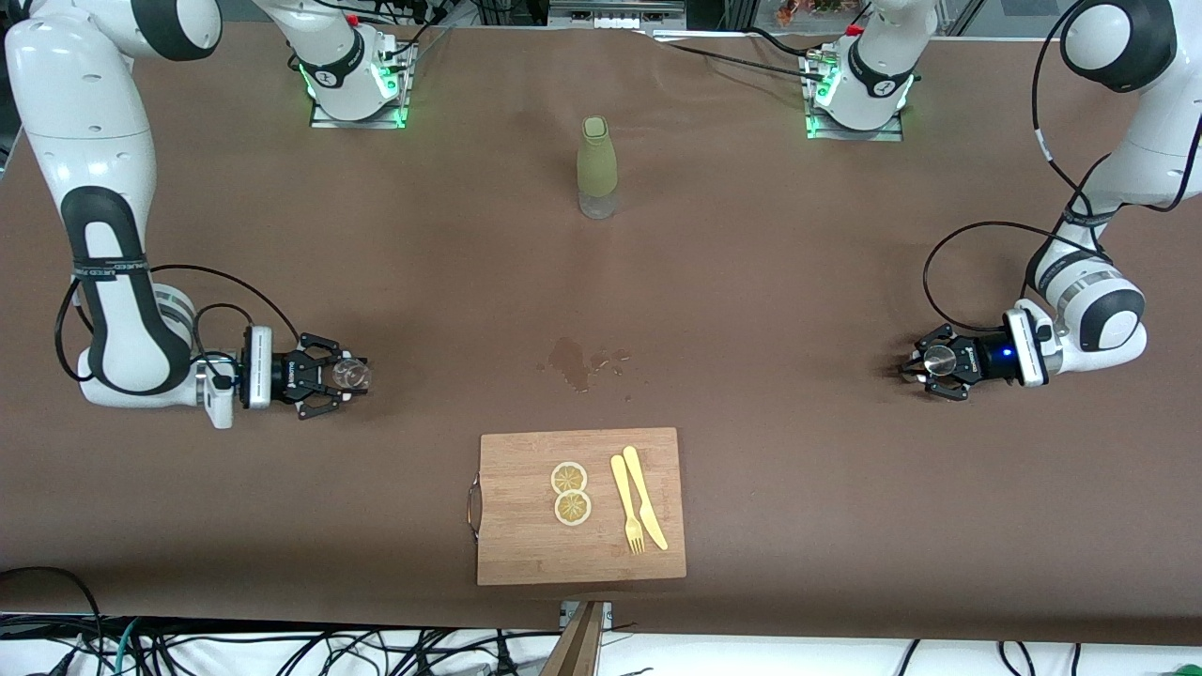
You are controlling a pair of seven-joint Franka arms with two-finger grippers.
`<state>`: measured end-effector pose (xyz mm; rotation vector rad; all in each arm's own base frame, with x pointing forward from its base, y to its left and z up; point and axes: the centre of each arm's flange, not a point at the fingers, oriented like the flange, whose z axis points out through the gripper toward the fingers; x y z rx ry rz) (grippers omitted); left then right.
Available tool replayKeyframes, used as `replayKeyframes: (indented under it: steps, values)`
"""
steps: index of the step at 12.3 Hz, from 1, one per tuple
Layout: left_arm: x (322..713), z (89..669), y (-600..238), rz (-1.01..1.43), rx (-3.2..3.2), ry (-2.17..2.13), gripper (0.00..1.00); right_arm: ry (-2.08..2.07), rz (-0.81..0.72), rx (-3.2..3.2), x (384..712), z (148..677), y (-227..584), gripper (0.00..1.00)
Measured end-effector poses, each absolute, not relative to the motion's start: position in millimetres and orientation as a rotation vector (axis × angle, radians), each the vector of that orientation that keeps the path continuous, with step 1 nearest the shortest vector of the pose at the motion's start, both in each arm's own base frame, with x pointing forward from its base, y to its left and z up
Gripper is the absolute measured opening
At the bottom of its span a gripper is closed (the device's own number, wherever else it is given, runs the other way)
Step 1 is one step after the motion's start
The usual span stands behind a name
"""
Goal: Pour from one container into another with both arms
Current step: 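Lift the glass with the right gripper while the left gripper brings the jigger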
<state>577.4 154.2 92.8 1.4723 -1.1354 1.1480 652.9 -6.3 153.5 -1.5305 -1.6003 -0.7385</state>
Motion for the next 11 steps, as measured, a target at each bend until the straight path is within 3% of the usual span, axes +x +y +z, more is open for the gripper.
replayKeyframes:
  steps: [11]
  values:
    - [604,123,59,1.143,1.404,-1.087,0.09,-1.608,-0.639,-1.627,685,204,120,0.49]
